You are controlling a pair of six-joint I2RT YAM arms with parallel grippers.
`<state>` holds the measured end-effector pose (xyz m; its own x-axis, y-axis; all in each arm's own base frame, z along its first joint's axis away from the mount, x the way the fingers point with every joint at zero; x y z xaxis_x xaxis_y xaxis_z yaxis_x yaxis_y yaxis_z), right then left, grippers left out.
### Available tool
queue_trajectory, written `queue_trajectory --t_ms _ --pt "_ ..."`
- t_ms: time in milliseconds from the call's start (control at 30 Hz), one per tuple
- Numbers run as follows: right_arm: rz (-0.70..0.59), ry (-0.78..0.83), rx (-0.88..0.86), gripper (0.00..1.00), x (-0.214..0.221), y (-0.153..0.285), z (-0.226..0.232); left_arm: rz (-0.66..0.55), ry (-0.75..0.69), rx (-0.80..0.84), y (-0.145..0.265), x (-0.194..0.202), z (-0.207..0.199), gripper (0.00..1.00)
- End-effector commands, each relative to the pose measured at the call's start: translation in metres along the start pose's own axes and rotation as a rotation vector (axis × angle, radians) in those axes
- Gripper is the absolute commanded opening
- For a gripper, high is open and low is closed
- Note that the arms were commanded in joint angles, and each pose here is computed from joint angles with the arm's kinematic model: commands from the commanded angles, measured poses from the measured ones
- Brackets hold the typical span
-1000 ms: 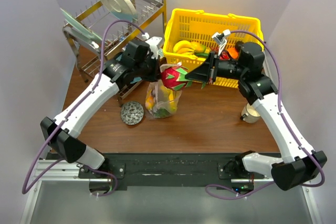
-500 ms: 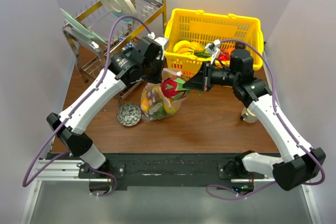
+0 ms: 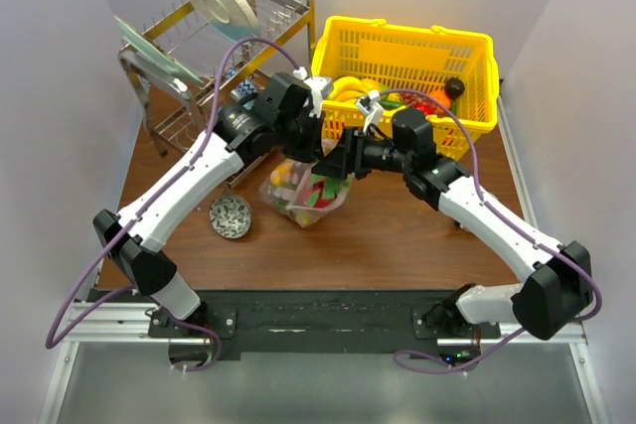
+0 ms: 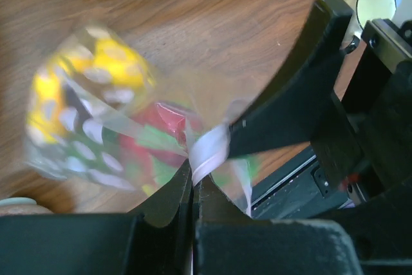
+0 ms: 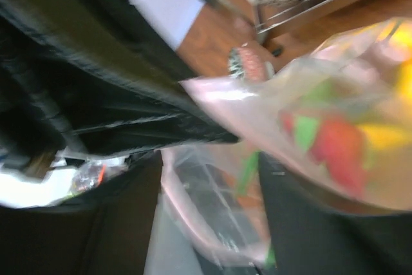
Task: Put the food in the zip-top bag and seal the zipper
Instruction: Place the fake fruit in the zipper food storage bag, then pick up the fake fruit from the bin.
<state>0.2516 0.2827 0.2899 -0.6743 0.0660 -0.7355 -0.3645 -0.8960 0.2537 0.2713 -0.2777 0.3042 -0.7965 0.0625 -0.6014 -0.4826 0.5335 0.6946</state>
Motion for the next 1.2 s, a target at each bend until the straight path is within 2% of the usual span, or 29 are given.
queue_trajectory --t_ms 0,200,300,367,533,833,933,1033,1067,1133,1167 --pt "-0.101 0.119 0.044 0.75 -0.023 0.014 0.009 -0.092 -0.005 0.097 0.014 -0.018 -0.019 0.0" --pt "-0.119 0.207 0.174 0.75 -0.029 0.064 0.024 -0.099 -0.004 0.097 0.013 -0.023 -0.013 0.0" --pt "-0.115 0.215 0.25 0.68 -0.023 0.08 0.021 -0.101 -0.004 0.1 0.013 -0.025 -0.011 0.0" --pt "-0.067 0.197 0.313 0.64 -0.012 0.086 0.01 -0.105 -0.005 0.107 0.013 -0.028 -0.012 0.0" --pt "0.085 0.145 0.34 0.64 0.022 0.076 -0.011 -0.104 -0.006 0.108 0.011 -0.031 -0.013 0.0" --pt "0.171 0.119 0.34 0.61 0.049 0.062 -0.023 -0.103 -0.007 0.118 0.01 -0.031 -0.014 0.0" --pt "0.213 0.111 0.353 0.54 0.055 0.056 -0.03 -0.103 -0.009 0.118 0.011 -0.031 -0.014 0.0" --pt "0.234 0.104 0.354 0.4 0.06 0.053 -0.032 -0.102 -0.008 0.114 0.01 -0.03 -0.013 0.0" --pt "0.234 0.104 0.353 0.3 0.06 0.052 -0.032 -0.1 -0.009 0.111 0.009 -0.029 -0.012 0.0" --pt "0.227 0.105 0.357 0.18 0.057 0.054 -0.031 -0.099 -0.008 0.106 0.01 -0.028 -0.011 0.0" --pt "0.219 0.109 0.368 0.04 0.054 0.055 -0.03 -0.097 -0.01 0.106 0.009 -0.027 -0.011 0.0"
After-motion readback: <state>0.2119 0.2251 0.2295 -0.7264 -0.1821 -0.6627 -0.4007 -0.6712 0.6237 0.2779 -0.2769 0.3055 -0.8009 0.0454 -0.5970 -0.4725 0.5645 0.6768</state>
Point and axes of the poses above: each gripper's point midway between its finger pads, its own y axis back along the fingers, its own z axis along the line the jaws close on, x = y × z, the point moved 3 cm from there along y, back along the fingers, and after that the axes turned 7 degrees about y, right-handed, at the moved point
